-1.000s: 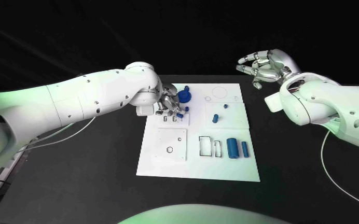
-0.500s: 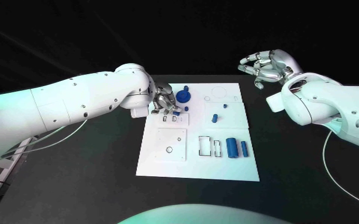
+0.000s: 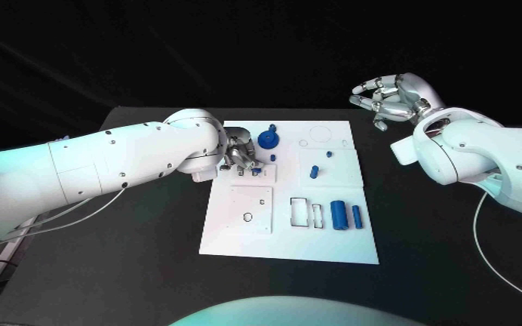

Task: Assemble the parts on the task board

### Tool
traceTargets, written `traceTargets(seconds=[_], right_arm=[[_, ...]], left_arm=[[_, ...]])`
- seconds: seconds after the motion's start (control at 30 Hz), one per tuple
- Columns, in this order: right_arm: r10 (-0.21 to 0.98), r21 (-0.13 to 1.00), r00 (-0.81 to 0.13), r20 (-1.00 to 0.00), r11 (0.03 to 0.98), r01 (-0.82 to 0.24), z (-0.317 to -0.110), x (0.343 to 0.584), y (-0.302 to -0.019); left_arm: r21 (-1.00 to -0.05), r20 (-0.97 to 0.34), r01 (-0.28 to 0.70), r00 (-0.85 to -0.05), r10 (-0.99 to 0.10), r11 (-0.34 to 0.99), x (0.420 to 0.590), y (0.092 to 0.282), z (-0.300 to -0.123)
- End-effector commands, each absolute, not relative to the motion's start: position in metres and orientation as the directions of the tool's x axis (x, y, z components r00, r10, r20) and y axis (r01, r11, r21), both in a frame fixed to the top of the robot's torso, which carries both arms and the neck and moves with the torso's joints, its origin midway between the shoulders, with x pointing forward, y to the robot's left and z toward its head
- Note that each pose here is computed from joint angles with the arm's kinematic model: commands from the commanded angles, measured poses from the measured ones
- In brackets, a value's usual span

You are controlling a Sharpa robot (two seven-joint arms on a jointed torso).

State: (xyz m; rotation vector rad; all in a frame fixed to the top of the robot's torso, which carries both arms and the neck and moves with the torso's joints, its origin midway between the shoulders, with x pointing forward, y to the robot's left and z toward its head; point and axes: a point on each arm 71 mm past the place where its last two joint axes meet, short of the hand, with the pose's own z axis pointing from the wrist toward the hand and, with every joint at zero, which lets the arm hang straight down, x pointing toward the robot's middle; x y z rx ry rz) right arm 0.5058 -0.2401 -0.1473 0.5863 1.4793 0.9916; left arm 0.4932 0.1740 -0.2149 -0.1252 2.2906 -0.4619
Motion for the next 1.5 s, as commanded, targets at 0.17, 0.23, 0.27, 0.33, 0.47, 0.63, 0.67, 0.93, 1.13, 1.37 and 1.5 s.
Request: traceTargets(seconds=[0.17, 0.23, 0.27, 0.33, 0.47, 0.63, 0.67, 0.93, 1.13, 1.37, 1.5], right_arm=[[0.802, 0.818, -0.182, -0.569, 0.529, -0.226, -0.1463, 0.5045, -0.2376], [0.801, 0.818, -0.183, -0.57, 0.529, -0.227, -0.1464, 0.5045, -0.2375], [0.801, 0.818, -0.184, -0.57, 0.529, -0.227, -0.1464, 0.5044, -0.2376], [0.801, 0.818, -0.186, -0.57, 0.529, -0.226, -0.1465, 0.5044, -0.2377], [0.8, 0.818, -0.187, -0.57, 0.529, -0.227, -0.1466, 0.5044, -0.2375], [0.8, 0.818, -0.187, -0.57, 0.529, -0.228, -0.1466, 0.5044, -0.2375], [0.8, 0.818, -0.187, -0.57, 0.529, -0.228, -0.1466, 0.5044, -0.2375], [0.799, 0.816, -0.185, -0.572, 0.531, -0.229, -0.1467, 0.5048, -0.2371], [0.798, 0.815, -0.184, -0.574, 0.533, -0.228, -0.1467, 0.505, -0.237], [0.798, 0.815, -0.185, -0.574, 0.533, -0.229, -0.1467, 0.5051, -0.2363], [0.798, 0.814, -0.184, -0.574, 0.533, -0.229, -0.1467, 0.5052, -0.2365]], left_arm=[[-0.343, -0.713, 0.071, -0.668, -0.211, 0.937, 0.4933, 0.1734, -0.2209], [-0.337, -0.709, 0.072, -0.675, -0.202, 0.939, 0.4928, 0.1735, -0.2222], [-0.333, -0.706, 0.074, -0.681, -0.196, 0.94, 0.4923, 0.1735, -0.2229], [-0.321, -0.696, 0.079, -0.695, -0.179, 0.944, 0.4913, 0.1736, -0.2246], [-0.306, -0.691, 0.083, -0.705, -0.161, 0.948, 0.4907, 0.1745, -0.2259], [-0.293, -0.692, 0.083, -0.706, -0.152, 0.953, 0.4911, 0.1764, -0.2265], [-0.292, -0.693, 0.082, -0.704, -0.152, 0.953, 0.4912, 0.1767, -0.2265], [-0.289, -0.705, 0.076, -0.691, -0.159, 0.954, 0.4917, 0.1792, -0.2256], [-0.29, -0.712, 0.072, -0.682, -0.165, 0.954, 0.4919, 0.1802, -0.2249], [-0.29, -0.716, 0.069, -0.677, -0.168, 0.955, 0.4921, 0.1809, -0.2245], [-0.288, -0.714, 0.072, -0.68, -0.164, 0.955, 0.4916, 0.1809, -0.2246]])
